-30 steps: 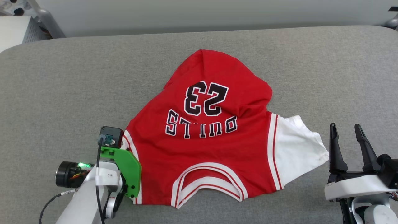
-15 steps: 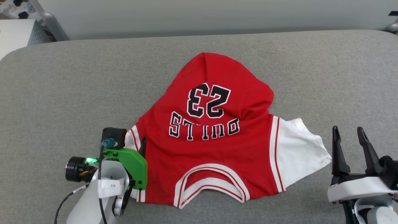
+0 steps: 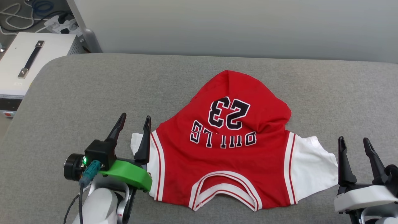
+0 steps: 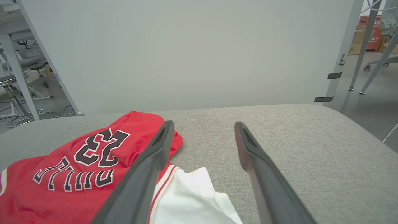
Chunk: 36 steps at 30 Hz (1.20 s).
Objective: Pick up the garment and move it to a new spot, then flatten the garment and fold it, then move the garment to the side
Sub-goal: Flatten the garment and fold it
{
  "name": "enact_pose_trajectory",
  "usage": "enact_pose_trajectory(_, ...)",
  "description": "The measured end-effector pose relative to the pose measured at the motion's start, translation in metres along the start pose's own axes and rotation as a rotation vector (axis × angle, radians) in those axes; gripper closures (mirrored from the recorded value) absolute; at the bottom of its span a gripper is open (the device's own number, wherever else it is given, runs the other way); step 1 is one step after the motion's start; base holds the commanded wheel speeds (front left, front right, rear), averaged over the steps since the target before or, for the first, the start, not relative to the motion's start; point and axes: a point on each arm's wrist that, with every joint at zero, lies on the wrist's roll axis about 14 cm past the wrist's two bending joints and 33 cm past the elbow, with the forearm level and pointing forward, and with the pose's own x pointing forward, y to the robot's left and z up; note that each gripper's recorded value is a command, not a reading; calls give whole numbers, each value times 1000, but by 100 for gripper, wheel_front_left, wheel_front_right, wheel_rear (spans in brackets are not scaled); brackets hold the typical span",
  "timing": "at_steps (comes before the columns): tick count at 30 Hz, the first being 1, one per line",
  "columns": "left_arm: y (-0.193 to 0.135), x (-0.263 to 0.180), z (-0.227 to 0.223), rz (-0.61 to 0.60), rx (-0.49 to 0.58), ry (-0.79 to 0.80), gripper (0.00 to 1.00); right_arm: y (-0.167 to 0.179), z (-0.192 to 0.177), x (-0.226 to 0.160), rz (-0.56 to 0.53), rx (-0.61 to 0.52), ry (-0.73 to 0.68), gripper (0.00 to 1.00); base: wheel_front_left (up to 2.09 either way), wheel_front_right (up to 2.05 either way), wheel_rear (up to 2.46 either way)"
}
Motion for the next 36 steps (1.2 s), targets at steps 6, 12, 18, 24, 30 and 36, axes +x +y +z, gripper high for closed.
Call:
enact_pose_trajectory(6, -15, -25, 21, -14, -57, -81, 0, 7, 3, -3, 18, 6, -1, 0, 0, 0, 0)
enact_pose_trajectory(12, -26, -36, 11, -39, -68, -57, 0, 7, -3, -9, 17, 13, 24, 0, 0, 0, 0)
enact_pose_trajectory(18, -25, -34, 15, -35, -72, -73, 0, 7, -7, -11, 21, 11, 50, 0, 0, 0, 0)
enact_pose_trajectory(24, -28, -32, 9, -38, -87, -59, 0, 0, -40, -14, 33, -23, 266, 0, 0, 0, 0)
enact_pose_trajectory(30, -27, -29, -1, -36, -90, -29, 0, -13, -86, -23, 49, -71, 660, 0, 0, 0, 0)
enact_pose_trajectory(36, -25, -23, -7, -33, -88, -14, 0, -30, -105, -21, 41, -101, 912, 0, 0, 0, 0)
